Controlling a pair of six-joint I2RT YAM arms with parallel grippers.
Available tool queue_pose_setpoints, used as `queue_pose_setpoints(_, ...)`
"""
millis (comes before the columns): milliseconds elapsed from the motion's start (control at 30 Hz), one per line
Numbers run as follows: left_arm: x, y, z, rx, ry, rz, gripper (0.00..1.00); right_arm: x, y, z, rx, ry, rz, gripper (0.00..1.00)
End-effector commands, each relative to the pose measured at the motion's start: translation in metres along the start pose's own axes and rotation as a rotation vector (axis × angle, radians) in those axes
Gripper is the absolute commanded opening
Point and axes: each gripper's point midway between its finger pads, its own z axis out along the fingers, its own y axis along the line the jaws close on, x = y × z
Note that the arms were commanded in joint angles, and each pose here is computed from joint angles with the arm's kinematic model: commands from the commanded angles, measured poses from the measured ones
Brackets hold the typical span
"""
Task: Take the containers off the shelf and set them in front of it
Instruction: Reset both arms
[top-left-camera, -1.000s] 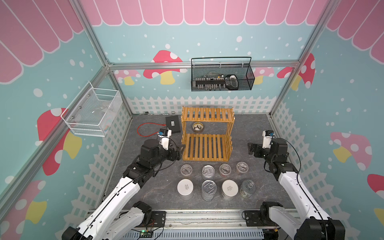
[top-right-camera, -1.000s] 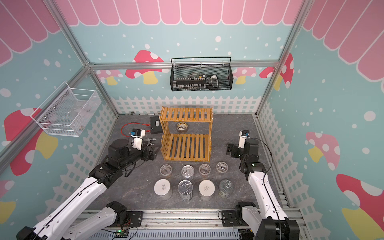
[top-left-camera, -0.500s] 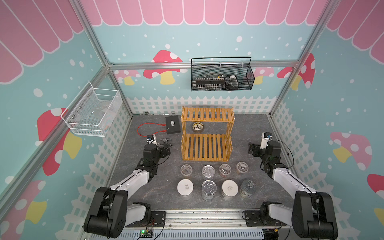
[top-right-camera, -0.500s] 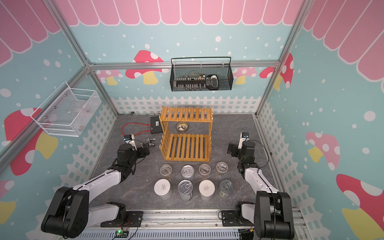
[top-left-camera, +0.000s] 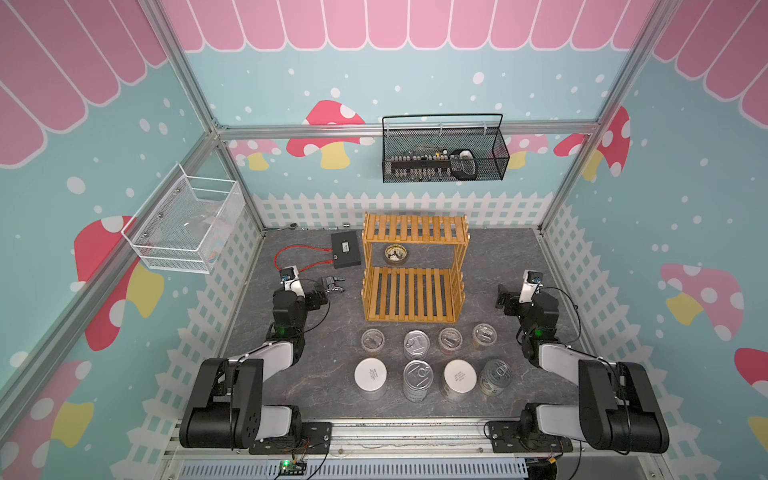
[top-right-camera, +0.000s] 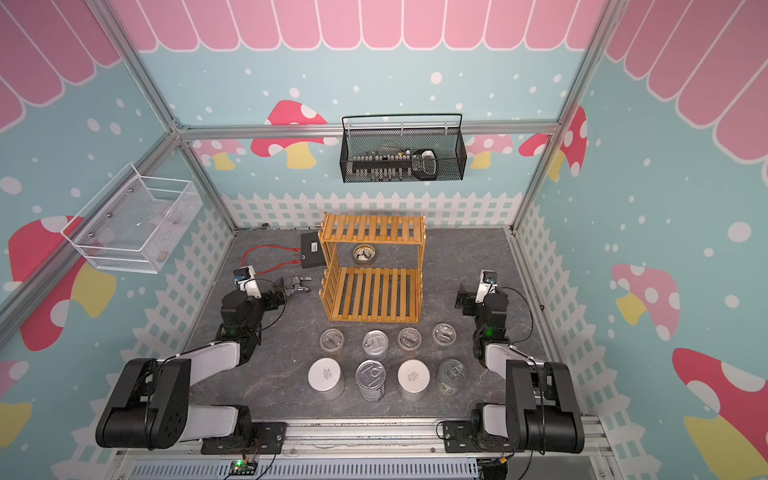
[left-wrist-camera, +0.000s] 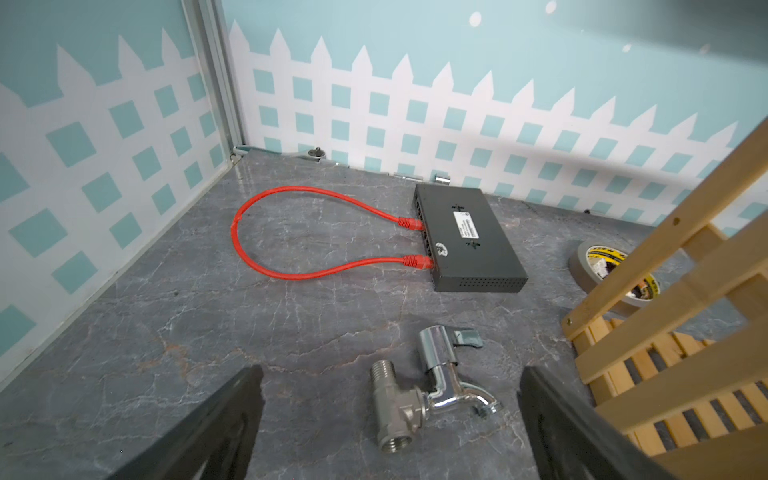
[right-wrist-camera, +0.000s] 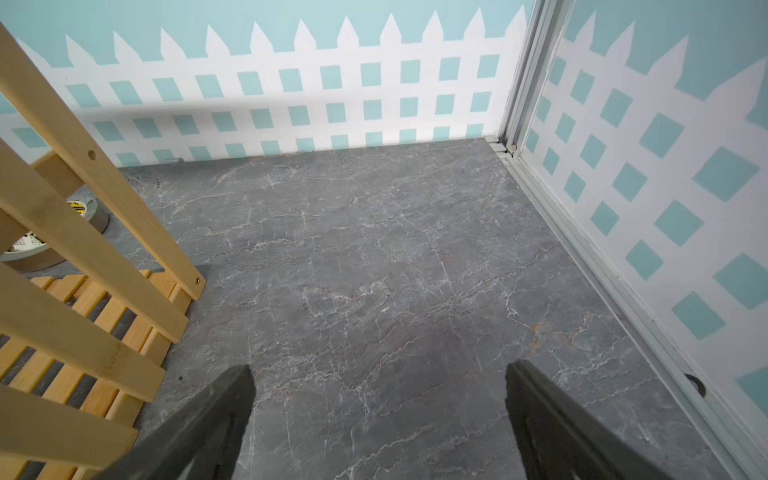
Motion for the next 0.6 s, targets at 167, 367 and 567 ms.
queue_pose_setpoints(167, -0.001, -0.016, 0.015, 0.091, -0.058, 0.034, 0.99, -0.01, 0.014, 0.011, -0.078, -0.089, -0.122, 0.99)
queue_pose_setpoints(367, -0.003, -0.014, -0.026, 0.041, -0.23, 0.035, 0.99, -0.006, 0.024, 0.001, -0.11, -0.166, -0.185, 0.99)
queue_pose_setpoints(567, -0.003, -0.017, -0.015, 0.041, -0.212, 0.065, 0.99, -0.002, 0.02, -0.012, -0.088, -0.214, -0.175, 0.99)
